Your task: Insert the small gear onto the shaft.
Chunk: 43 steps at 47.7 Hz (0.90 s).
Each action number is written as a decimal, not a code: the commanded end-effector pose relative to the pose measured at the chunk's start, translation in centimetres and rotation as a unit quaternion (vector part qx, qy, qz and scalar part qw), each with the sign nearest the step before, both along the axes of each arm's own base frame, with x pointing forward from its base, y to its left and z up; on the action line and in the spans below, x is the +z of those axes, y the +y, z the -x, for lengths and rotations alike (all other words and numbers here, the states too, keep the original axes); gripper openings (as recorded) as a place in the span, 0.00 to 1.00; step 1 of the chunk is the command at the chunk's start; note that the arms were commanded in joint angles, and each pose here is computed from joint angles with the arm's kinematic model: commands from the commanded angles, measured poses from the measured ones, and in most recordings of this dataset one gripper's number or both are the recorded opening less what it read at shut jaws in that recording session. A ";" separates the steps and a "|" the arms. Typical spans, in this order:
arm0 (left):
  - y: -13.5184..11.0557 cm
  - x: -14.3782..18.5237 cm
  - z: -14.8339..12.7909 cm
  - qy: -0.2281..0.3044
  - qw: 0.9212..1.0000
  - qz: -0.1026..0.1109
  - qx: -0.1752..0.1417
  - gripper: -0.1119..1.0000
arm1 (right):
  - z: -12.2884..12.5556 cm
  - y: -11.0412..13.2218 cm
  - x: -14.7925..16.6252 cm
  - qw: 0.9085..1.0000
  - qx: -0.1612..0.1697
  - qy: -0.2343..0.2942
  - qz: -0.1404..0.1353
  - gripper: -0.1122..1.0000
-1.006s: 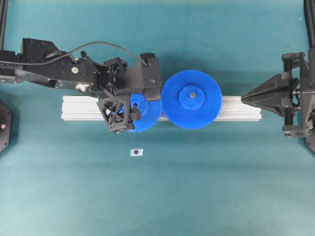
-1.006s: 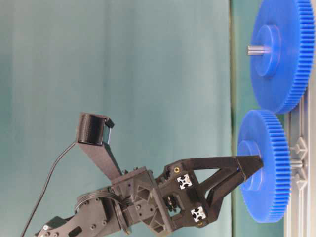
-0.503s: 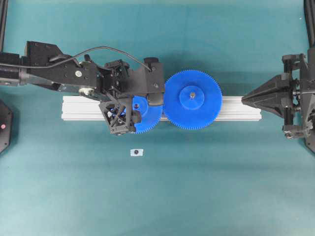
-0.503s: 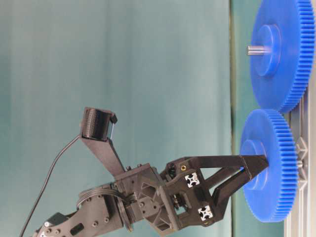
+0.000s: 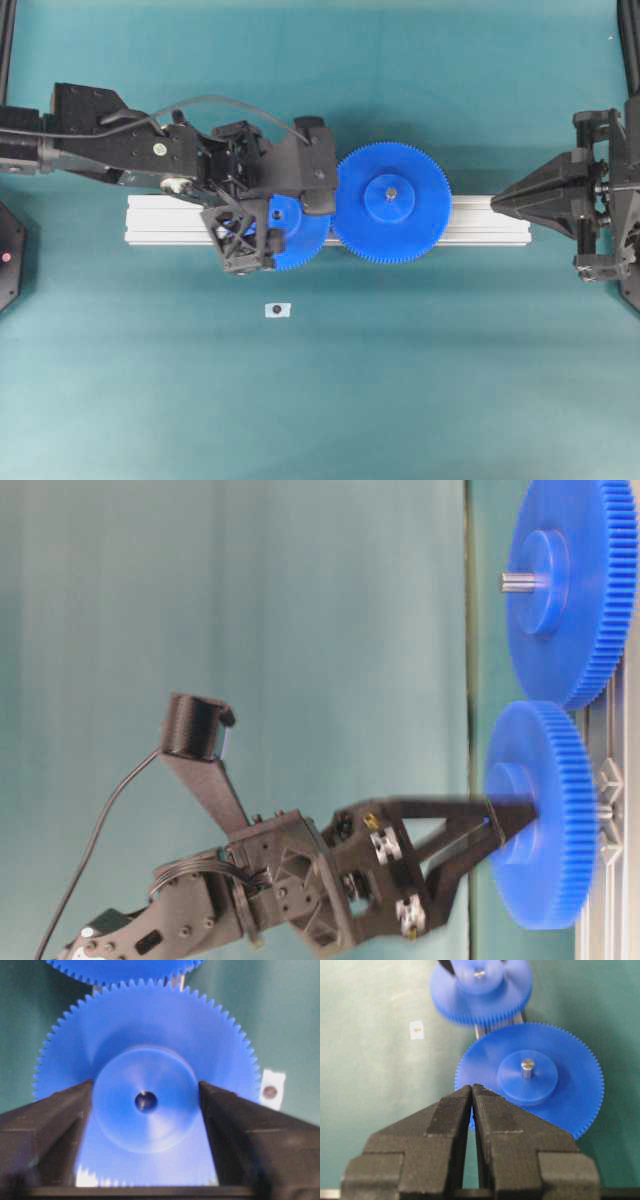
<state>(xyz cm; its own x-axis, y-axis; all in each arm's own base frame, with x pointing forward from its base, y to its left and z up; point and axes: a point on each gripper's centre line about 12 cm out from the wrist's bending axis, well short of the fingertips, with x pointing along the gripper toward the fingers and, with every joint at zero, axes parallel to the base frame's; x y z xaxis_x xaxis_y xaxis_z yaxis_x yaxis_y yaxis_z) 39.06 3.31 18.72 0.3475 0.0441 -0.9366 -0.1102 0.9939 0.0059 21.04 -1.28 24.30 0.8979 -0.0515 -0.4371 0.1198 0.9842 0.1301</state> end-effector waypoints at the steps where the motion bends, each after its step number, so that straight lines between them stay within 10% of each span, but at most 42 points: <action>1: -0.1 1.1 -0.4 -0.011 1.000 0.000 0.001 0.91 | -0.2 -0.1 0.6 1.000 -0.003 -0.012 -0.001 0.23; 43: 0.1 6.1 3.3 -0.082 0.996 0.005 0.032 0.88 | 0.6 0.0 0.8 1.000 -0.003 -0.016 -0.002 0.23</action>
